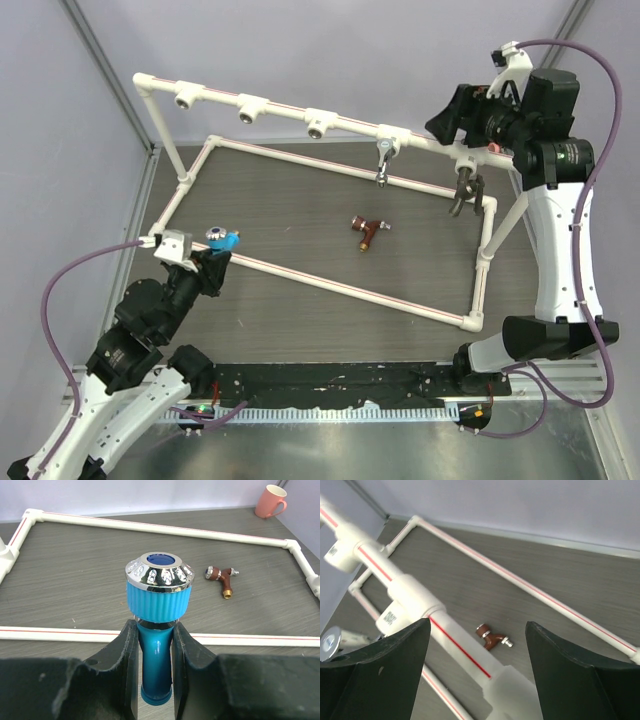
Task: Install the water faucets
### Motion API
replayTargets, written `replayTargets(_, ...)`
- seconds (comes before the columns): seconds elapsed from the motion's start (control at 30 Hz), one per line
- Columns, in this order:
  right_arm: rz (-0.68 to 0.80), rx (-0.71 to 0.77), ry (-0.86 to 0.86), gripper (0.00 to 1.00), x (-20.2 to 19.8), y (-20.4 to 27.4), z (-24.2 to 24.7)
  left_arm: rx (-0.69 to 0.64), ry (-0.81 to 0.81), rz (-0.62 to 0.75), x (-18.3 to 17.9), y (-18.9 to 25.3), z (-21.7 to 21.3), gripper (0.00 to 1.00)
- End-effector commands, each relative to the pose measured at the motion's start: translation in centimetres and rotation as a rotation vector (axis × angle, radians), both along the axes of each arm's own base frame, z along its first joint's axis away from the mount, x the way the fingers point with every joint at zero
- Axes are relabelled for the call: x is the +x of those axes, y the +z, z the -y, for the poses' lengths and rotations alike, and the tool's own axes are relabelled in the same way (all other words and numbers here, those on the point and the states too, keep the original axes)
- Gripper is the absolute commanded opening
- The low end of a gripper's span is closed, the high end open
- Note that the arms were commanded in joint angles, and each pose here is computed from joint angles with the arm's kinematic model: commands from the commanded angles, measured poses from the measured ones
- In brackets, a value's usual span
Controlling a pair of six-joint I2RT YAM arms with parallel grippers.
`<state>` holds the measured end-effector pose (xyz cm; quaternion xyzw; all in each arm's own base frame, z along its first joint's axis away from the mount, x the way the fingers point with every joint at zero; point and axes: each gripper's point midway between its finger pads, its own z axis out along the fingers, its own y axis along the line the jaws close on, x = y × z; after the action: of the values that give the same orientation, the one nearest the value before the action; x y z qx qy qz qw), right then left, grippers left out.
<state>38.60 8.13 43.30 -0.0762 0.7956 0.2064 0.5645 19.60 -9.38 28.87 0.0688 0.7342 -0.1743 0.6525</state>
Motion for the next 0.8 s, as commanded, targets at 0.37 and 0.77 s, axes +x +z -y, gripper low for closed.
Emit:
replayTargets(0.37, -0.095, 0.127, 0.436, 0.77, -5.9, -2.3, -7.5, -0.073, -0.126, 0.115, 1.4, 6.8, 3.6, 0.00)
replayTargets(0.77, -0.076, 0.171, 0.356, 0.74, -8.5, -2.3, -9.3, -0.126, -0.184, 0.225, 6.9, 12.9, 8.9, 0.00)
